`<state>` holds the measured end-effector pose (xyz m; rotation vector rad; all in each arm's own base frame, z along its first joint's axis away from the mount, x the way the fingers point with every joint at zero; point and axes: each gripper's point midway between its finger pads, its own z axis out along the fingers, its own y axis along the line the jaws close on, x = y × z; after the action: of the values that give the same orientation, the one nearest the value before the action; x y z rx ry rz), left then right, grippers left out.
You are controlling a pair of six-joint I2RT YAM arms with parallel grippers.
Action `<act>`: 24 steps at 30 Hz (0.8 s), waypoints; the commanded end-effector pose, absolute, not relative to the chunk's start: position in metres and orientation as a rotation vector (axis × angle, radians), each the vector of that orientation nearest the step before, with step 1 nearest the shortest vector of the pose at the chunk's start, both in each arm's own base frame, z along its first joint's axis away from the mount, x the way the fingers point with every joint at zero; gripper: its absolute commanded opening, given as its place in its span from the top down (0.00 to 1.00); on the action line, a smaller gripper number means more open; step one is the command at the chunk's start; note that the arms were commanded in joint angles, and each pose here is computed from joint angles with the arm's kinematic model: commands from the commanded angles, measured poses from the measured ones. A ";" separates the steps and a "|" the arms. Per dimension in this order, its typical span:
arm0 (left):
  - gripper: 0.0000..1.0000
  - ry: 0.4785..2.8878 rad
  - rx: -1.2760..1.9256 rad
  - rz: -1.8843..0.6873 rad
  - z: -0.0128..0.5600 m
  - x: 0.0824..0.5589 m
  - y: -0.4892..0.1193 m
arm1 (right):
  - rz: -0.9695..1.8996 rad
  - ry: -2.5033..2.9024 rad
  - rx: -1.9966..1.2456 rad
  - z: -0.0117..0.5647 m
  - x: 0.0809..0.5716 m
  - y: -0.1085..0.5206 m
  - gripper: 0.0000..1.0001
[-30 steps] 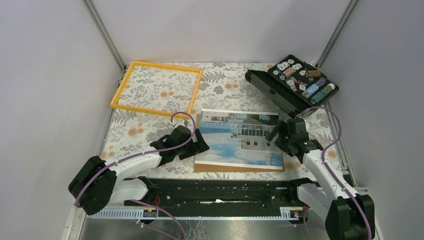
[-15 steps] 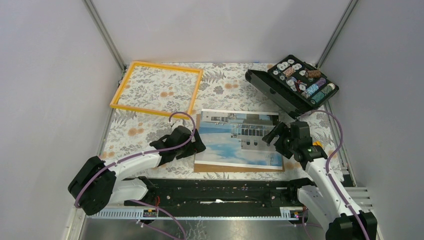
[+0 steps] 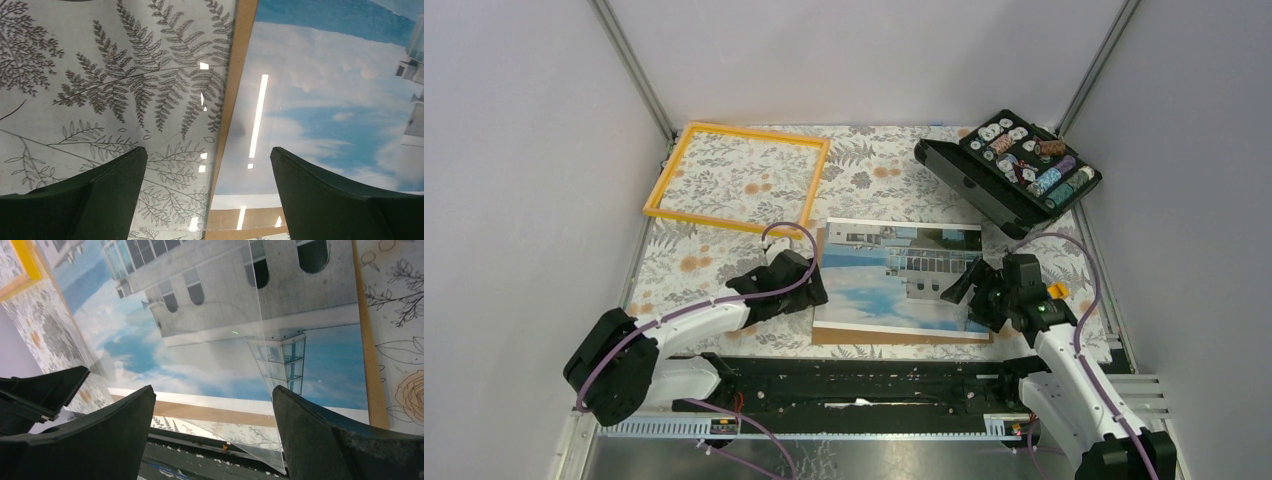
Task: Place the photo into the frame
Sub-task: Pick up the photo frame item from the photo frame.
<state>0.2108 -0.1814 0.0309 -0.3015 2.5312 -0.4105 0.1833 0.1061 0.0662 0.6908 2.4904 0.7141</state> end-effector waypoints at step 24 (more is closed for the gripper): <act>0.01 2.513 -0.275 -0.324 0.044 0.223 -0.178 | 1.046 2.475 0.489 0.083 0.175 0.146 0.15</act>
<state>0.2119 -0.1721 0.0372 -0.2815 2.5406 -0.3243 0.1674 0.1328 0.0516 0.6099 2.5762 0.9240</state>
